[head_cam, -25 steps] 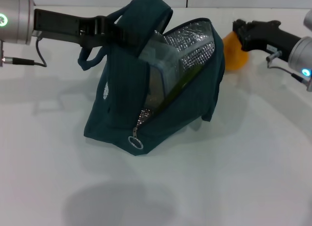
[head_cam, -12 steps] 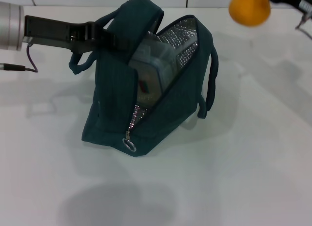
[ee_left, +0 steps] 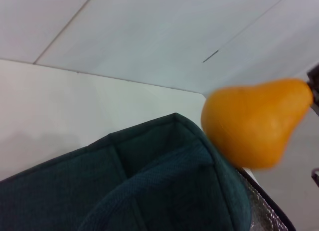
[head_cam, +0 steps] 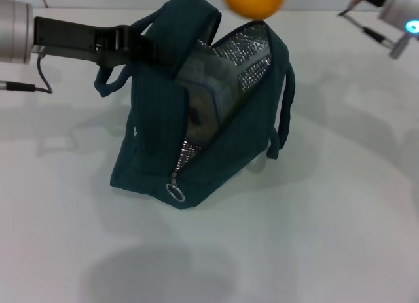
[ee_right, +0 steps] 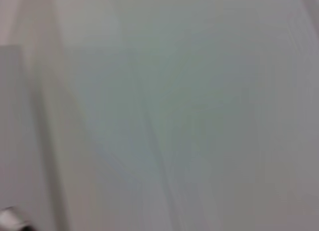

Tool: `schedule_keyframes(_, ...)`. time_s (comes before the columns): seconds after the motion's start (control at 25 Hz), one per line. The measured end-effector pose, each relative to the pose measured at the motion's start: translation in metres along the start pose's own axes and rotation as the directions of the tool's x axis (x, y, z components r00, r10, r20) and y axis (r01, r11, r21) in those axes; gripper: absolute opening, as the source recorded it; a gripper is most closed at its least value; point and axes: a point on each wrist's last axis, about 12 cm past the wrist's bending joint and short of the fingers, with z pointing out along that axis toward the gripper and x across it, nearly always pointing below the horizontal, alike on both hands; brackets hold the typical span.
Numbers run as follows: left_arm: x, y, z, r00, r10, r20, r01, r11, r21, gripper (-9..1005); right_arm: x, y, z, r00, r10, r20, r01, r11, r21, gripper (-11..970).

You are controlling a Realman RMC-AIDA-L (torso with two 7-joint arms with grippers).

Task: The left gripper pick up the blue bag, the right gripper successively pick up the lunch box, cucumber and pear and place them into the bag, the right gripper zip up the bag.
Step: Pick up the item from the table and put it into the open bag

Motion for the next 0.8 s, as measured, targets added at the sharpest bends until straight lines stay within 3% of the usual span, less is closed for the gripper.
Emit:
schedule_keyframes(0.32, 0.0, -0.001, 0.001, 1.0, 0.002, 0.0, -0.002, 1.0, 0.003, 42, 0.008, 0.034, 0.031, 0.997, 0.018, -0.079, -0.032, 0.984, -0.176, 30)
schedule_keyframes(0.6, 0.0, -0.001, 0.001, 1.0, 0.002, -0.001, -0.002, 1.0, 0.004, 42, 0.022, 0.053, 0.037, 0.99, 0.033, -0.139, -0.068, 0.965, -0.253, 30)
schedule_keyframes(0.8, 0.0, -0.001, 0.001, 1.0, 0.002, -0.001, -0.002, 1.0, 0.004, 42, 0.033, 0.058, 0.031, 0.984, 0.053, -0.173, -0.098, 0.96, -0.261, 30)
